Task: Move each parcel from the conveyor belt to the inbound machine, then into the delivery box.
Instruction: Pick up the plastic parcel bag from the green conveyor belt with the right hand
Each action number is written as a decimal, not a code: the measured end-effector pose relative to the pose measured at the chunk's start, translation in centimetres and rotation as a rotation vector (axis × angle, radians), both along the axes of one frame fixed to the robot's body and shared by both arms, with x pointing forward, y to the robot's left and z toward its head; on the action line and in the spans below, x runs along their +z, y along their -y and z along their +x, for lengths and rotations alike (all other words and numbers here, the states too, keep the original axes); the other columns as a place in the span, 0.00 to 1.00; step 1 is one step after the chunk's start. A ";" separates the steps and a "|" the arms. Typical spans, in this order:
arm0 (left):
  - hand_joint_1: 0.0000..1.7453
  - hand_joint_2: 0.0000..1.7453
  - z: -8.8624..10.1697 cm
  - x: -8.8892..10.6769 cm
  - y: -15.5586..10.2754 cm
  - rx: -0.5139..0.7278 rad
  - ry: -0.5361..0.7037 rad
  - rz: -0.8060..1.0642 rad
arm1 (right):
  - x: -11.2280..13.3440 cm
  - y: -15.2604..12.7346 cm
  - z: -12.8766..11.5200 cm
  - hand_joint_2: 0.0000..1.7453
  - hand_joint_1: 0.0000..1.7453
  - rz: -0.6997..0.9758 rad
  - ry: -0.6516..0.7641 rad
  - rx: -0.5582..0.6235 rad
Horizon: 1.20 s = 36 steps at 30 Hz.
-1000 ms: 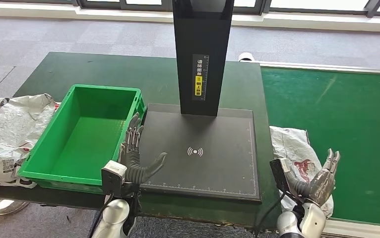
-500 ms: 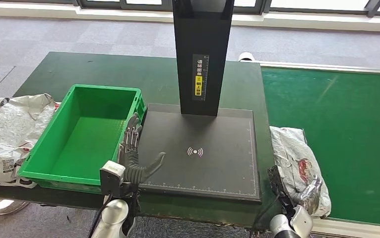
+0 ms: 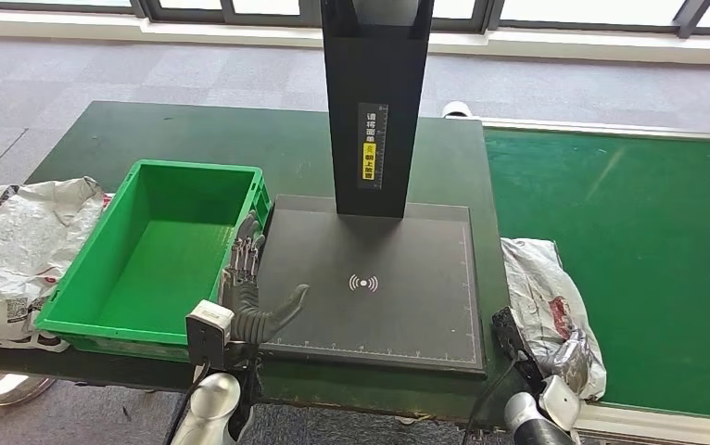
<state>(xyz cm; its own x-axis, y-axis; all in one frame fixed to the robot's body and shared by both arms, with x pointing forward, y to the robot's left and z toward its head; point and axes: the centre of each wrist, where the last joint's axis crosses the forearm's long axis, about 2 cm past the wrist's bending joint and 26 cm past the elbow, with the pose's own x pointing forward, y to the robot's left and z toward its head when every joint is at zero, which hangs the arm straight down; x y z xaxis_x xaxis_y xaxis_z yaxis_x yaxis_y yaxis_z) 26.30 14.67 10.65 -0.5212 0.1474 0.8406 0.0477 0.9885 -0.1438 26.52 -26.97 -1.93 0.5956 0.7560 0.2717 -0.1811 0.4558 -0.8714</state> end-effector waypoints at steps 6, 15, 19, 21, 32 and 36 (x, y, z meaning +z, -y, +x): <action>0.00 1.00 0.0 -0.1 0.0 -0.007 -0.003 0.000 | 0.0 0.4 0.0 1.00 1.00 -0.013 0.031 0.000; 0.00 1.00 0.0 -0.2 0.0 -0.001 -0.008 -0.002 | -0.1 0.7 -0.5 1.00 1.00 -0.012 0.171 -0.028; 0.00 1.00 0.0 -0.2 0.0 0.005 -0.008 -0.003 | 0.1 1.0 -0.9 1.00 1.00 -0.042 0.258 -0.004; 0.00 1.00 -0.1 -0.1 0.0 0.005 -0.005 0.000 | 0.9 1.3 -1.5 1.00 1.00 -0.071 0.380 0.069; 0.00 1.00 -0.1 -0.2 0.1 0.007 -0.007 0.008 | 12.6 6.9 -2.6 1.00 1.00 -0.220 1.252 -0.001; 0.00 1.00 -0.1 -0.2 0.2 0.005 -0.010 0.009 | 15.1 7.6 -3.3 1.00 1.00 -0.270 1.376 -0.017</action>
